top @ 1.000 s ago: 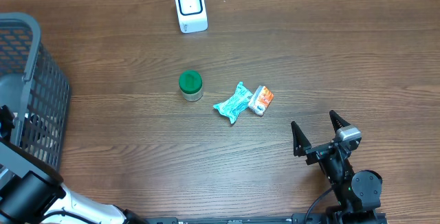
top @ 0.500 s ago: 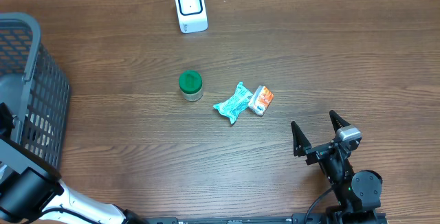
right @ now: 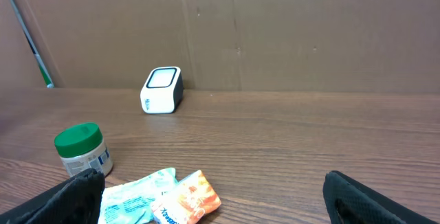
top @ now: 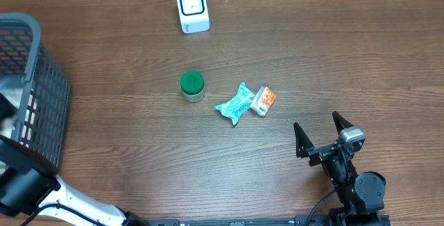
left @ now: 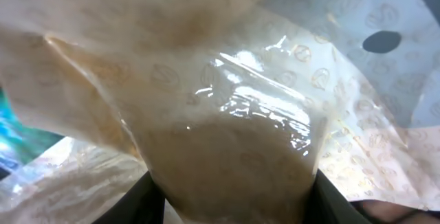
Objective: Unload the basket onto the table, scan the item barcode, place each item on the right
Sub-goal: 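Grasp the clear resealable bag in the basket with the left gripper, then lift the clear bag out and place it left of the jar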
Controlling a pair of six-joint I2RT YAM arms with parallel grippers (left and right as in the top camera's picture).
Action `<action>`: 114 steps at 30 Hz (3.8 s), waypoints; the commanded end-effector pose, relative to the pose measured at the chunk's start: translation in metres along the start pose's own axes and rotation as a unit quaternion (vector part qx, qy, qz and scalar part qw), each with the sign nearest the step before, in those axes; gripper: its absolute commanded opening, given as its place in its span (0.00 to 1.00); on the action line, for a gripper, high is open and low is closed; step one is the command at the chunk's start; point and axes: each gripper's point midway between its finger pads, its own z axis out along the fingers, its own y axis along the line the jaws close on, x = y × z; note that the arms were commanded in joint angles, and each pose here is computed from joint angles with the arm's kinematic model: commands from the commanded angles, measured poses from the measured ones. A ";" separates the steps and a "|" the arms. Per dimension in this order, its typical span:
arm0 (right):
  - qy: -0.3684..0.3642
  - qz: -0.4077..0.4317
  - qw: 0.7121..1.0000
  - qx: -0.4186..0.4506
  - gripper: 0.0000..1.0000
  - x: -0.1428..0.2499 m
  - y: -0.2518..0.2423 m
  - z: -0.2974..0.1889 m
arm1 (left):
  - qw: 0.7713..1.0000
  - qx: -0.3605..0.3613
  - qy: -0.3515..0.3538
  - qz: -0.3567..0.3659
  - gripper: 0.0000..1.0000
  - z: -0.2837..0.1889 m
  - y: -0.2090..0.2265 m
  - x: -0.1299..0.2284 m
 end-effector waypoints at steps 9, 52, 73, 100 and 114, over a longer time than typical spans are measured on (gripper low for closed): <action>-0.001 -0.002 1.000 0.000 1.00 0.002 -0.001 0.000 | 0.971 0.133 -0.197 0.041 0.04 -0.186 -0.069 -0.039; -0.001 -0.003 1.000 0.000 1.00 0.002 -0.001 0.000 | 0.944 0.154 0.076 0.281 0.10 -0.049 -0.297 0.179; -0.001 -0.002 1.000 0.000 1.00 0.002 -0.001 0.000 | 0.944 0.033 -0.135 0.300 0.04 0.002 -0.302 0.077; -0.001 -0.003 1.000 -0.001 1.00 0.002 0.000 0.000 | 0.938 0.096 0.142 0.301 0.04 0.098 -0.305 0.213; -0.001 -0.003 1.000 -0.001 1.00 0.002 0.000 0.000 | 0.934 0.135 0.151 0.295 0.04 0.088 -0.356 0.261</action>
